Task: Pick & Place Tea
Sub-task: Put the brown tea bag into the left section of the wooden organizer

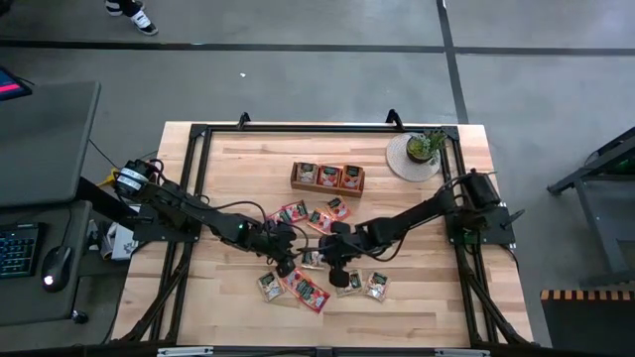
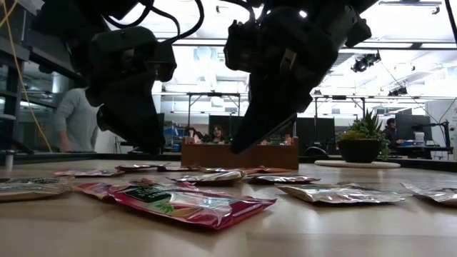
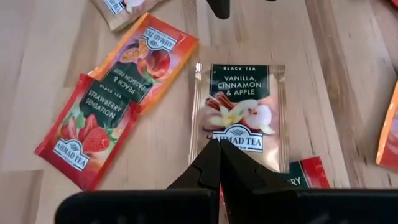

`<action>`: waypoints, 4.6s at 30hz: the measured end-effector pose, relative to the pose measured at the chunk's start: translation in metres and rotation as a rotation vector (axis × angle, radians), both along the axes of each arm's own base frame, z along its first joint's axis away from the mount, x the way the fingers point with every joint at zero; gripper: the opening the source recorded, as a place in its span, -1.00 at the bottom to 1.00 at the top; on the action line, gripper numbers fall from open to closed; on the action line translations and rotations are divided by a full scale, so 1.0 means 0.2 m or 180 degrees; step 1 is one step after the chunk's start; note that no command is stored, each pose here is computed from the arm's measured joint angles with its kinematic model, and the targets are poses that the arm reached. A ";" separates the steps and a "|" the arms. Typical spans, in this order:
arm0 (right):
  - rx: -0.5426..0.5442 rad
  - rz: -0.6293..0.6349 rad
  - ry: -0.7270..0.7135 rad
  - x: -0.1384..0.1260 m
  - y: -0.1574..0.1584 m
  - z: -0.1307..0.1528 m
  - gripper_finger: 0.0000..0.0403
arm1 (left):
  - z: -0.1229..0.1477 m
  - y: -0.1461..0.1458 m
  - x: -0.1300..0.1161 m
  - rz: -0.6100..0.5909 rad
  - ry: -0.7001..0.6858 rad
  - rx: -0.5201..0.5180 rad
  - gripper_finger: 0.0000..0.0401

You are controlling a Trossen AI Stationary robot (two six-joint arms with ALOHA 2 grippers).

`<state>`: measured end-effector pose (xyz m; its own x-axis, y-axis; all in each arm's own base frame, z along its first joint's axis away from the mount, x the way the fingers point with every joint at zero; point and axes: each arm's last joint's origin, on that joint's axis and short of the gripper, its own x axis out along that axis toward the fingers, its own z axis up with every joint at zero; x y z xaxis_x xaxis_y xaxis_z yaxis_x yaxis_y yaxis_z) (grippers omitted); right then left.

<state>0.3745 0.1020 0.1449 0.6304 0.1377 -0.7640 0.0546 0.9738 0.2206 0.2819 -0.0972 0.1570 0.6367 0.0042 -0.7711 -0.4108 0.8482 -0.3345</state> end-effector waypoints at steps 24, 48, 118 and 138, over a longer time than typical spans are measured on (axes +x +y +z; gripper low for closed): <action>0.0012 -0.0083 0.0151 0.02 0.00 -0.12 -1.00 | -0.03 0.01 0.04 0.0577 -0.0096 -0.0461 -0.11; -0.0015 -0.0106 0.0120 0.02 0.00 -0.12 -1.00 | -0.12 0.03 0.15 0.1285 -0.0230 -0.1695 -0.11; -0.0317 -0.0544 -0.0656 -0.60 -0.33 0.85 -1.00 | 0.21 0.28 0.07 0.0755 -0.0342 -0.0964 -1.00; 0.0143 -0.0895 -0.1568 -1.07 -0.43 0.57 -1.00 | 0.73 1.02 -0.11 0.0614 -0.0281 0.0259 -1.00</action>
